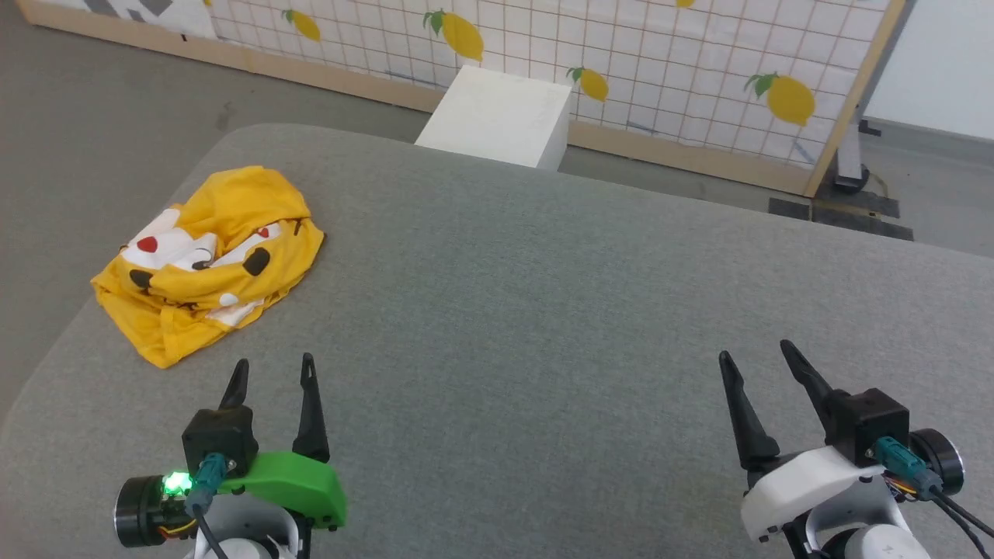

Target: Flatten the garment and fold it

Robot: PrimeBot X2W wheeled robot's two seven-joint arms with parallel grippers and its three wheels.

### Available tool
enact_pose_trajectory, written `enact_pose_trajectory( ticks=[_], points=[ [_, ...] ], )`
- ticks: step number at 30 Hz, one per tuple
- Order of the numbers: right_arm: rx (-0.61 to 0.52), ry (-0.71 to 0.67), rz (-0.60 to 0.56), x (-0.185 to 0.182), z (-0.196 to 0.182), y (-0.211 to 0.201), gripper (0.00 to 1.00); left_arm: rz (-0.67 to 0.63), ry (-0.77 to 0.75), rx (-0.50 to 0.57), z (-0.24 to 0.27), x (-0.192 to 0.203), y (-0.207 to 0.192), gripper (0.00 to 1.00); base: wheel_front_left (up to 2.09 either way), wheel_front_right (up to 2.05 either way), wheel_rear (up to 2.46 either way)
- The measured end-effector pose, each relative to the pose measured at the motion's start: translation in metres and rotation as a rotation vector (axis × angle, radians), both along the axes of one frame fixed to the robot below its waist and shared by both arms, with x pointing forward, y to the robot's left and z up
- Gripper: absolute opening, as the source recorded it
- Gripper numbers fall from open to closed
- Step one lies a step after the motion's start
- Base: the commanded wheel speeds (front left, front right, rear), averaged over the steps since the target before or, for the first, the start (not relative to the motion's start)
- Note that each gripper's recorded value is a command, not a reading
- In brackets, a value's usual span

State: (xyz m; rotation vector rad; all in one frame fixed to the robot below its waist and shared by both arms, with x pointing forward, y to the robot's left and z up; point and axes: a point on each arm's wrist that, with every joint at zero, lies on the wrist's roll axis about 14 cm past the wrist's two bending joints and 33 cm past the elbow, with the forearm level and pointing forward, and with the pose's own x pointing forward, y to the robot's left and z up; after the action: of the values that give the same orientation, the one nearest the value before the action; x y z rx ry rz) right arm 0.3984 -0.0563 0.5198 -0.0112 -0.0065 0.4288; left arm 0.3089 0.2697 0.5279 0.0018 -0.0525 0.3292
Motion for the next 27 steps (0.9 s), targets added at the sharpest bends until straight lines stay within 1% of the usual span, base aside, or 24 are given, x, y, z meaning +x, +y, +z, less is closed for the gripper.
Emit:
enact_pose_trajectory(
  ticks=[27],
  points=[
    [0.030,-0.001,0.143,0.007,-0.002,0.053,1.00,0.174,-0.005,-0.018,-0.010,-0.043,0.038,1.00,0.00,0.00,0.00]
  ],
)
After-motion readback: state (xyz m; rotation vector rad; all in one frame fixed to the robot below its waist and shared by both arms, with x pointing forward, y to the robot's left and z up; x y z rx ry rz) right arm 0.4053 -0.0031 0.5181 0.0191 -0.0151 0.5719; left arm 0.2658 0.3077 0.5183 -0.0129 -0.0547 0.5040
